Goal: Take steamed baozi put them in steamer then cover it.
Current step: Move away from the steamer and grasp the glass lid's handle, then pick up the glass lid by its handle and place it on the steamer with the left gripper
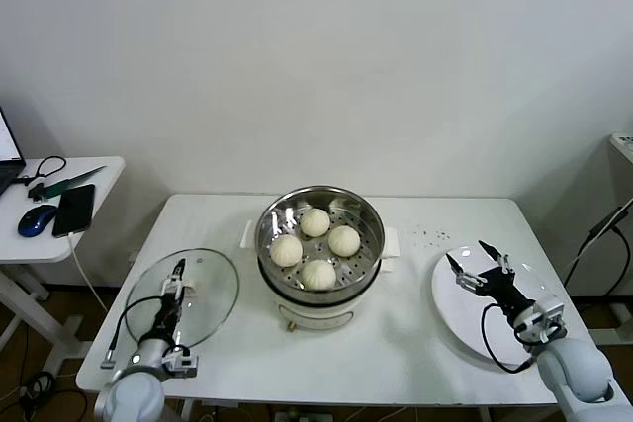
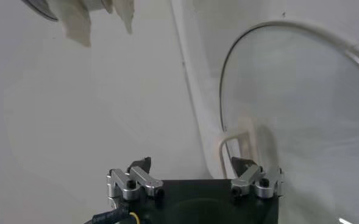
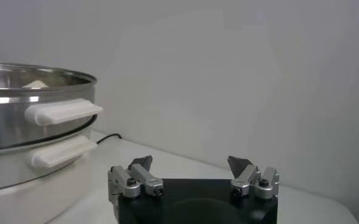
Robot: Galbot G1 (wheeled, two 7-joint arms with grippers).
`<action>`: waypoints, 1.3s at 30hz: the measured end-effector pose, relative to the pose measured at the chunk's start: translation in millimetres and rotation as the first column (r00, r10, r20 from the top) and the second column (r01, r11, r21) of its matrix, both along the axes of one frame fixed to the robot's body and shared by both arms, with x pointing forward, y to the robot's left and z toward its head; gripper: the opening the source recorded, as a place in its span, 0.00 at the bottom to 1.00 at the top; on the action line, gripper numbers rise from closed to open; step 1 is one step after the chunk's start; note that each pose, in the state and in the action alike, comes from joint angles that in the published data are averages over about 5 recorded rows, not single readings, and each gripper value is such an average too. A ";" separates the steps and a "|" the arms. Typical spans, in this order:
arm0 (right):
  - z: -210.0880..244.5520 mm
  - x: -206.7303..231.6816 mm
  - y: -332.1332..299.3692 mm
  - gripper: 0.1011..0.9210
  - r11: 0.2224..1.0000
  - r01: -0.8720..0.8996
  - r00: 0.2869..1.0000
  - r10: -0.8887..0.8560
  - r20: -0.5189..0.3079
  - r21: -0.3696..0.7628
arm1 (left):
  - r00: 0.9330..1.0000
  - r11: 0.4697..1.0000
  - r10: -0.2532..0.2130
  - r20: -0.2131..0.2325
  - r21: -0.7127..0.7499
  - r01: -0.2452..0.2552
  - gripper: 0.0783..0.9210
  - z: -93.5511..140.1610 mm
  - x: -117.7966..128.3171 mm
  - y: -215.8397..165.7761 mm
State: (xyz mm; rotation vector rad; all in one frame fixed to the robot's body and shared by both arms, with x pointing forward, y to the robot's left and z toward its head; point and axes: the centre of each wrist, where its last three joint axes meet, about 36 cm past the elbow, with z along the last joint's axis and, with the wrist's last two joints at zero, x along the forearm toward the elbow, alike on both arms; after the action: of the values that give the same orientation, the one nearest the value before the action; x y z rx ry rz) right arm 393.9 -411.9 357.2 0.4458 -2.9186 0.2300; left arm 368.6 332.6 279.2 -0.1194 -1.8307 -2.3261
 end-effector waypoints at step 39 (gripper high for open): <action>-17.6 -9.7 -4.3 0.88 0.999 -0.008 1.000 0.008 -0.002 -0.041 | 0.999 0.995 0.025 0.043 -0.101 -0.021 0.10 1.6 16.9 2.5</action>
State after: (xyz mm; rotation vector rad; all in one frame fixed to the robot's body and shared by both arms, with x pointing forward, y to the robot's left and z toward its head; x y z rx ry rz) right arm 384.1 -416.1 339.6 0.4509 -2.9054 0.2899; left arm 385.5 335.1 280.8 -0.0597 -1.9603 -2.2385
